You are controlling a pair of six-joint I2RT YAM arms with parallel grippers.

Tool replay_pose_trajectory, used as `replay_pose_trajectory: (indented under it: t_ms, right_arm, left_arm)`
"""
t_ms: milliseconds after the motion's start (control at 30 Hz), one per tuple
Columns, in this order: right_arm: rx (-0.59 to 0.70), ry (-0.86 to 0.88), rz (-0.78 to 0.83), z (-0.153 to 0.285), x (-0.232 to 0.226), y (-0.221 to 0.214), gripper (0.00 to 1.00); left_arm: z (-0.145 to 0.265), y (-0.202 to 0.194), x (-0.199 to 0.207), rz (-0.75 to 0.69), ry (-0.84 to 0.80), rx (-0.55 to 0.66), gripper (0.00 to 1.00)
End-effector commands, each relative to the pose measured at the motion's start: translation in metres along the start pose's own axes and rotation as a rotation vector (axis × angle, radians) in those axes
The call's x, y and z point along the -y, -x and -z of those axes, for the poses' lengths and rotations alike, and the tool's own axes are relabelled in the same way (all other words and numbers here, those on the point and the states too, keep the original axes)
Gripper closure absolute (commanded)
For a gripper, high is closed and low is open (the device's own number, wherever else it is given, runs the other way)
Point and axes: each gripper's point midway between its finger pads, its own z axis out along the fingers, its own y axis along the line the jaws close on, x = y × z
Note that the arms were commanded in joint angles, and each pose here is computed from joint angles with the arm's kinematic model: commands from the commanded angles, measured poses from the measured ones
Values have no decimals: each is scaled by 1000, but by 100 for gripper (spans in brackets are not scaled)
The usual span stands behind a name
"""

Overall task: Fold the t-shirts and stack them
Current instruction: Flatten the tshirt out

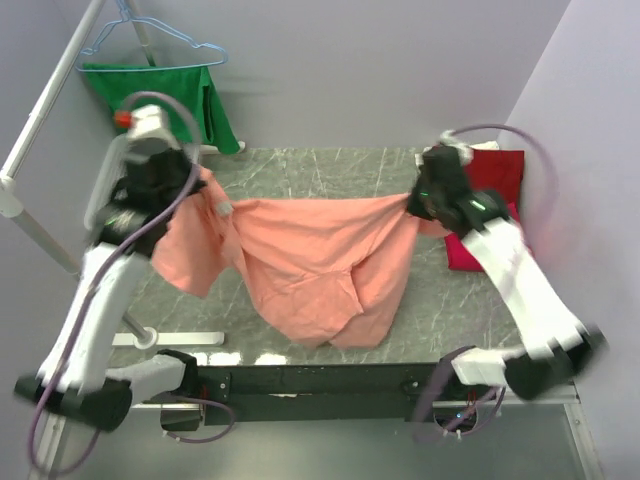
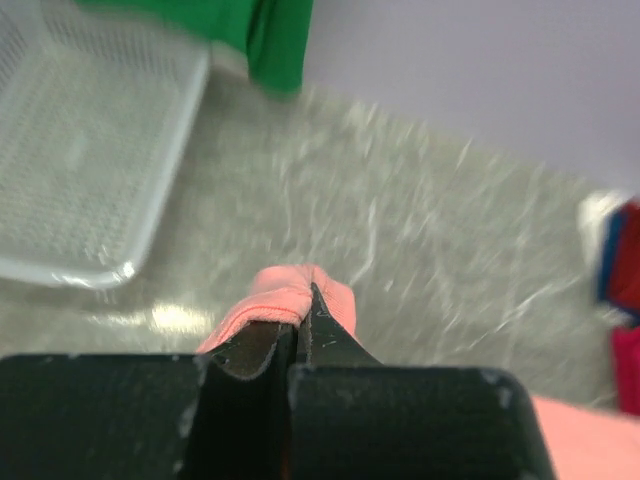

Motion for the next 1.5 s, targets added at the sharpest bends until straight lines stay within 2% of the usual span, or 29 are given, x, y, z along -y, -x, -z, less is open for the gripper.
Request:
replay_pose_trajectory:
  t_ms: [0,33,100,133,167,233,367,500,567,600,633,700,733,767,833,867,967,1067,1200,1467]
  right_arm:
    - [-131,-139,-4,-105,4,-39,100]
    - [-194,-168,13,-133,4,-58,100]
    - [-195,-180,-1,-161,1,-53,100]
    - [-250,-209,14,-186,5,-69,100]
    - [-234,-209,7,-195,1,-58,100]
    - [-266,-229,34,-222,4,-68,100]
    - [-259,-233,20,-252,2,-54,100]
    - [-252,-247,-13,-274,12,-45,100]
    - [-257,-251,-20,-284,15,-42,100]
    - [-263,-250,-26,-286,16,-43,100]
    - [-277,-248,-24,-291,19,-46,100]
    - [-275,-250,-27,-295,23,-45,99]
    - [-274,-232,-34,-297,22,-42,93]
    - [-275,-234,-38,-296,25,-42,79]
    - [-251,-217,-38,-294,24,-35,66]
    - [-247,-228,-47,-293,28,-34,58]
    - [-202,-250,-55,-281,34,-19,51]
    - [-158,-290,-64,-265,41,-6,48]
    - [-159,-305,-78,-246,42,-1,47]
    - [-225,-388,-137,-219,62,-31,47]
  left_arm:
    - [-66,-87,1,9,27,-227,99]
    - [-77,-108,-2,15,37,-268,99]
    - [-98,-144,-14,-6,108,-357,99]
    - [-105,-155,-24,-10,160,-374,99]
    - [-116,-174,-35,-34,221,-416,99]
    - [-129,-179,-49,-56,301,-401,99]
    - [-161,-185,-57,-82,355,-370,99]
    - [-185,-164,-53,-72,391,-321,93]
    - [-193,-163,-53,-75,408,-319,82]
    - [-196,-156,-50,-68,401,-307,74]
    - [-198,-155,-48,-66,395,-306,58]
    - [-201,-152,-41,-54,360,-304,47]
    - [-201,-150,-38,-50,352,-301,35]
    - [-201,-148,-36,-44,344,-298,32]
    - [-200,-146,-27,-36,296,-308,29]
    - [-196,-143,-22,-25,269,-307,28]
    - [-180,-145,-1,0,157,-346,29]
    - [-154,-161,22,-7,44,-409,29]
    - [-106,-211,59,-71,-73,-537,28]
    - [-27,-288,98,-55,-244,-741,27]
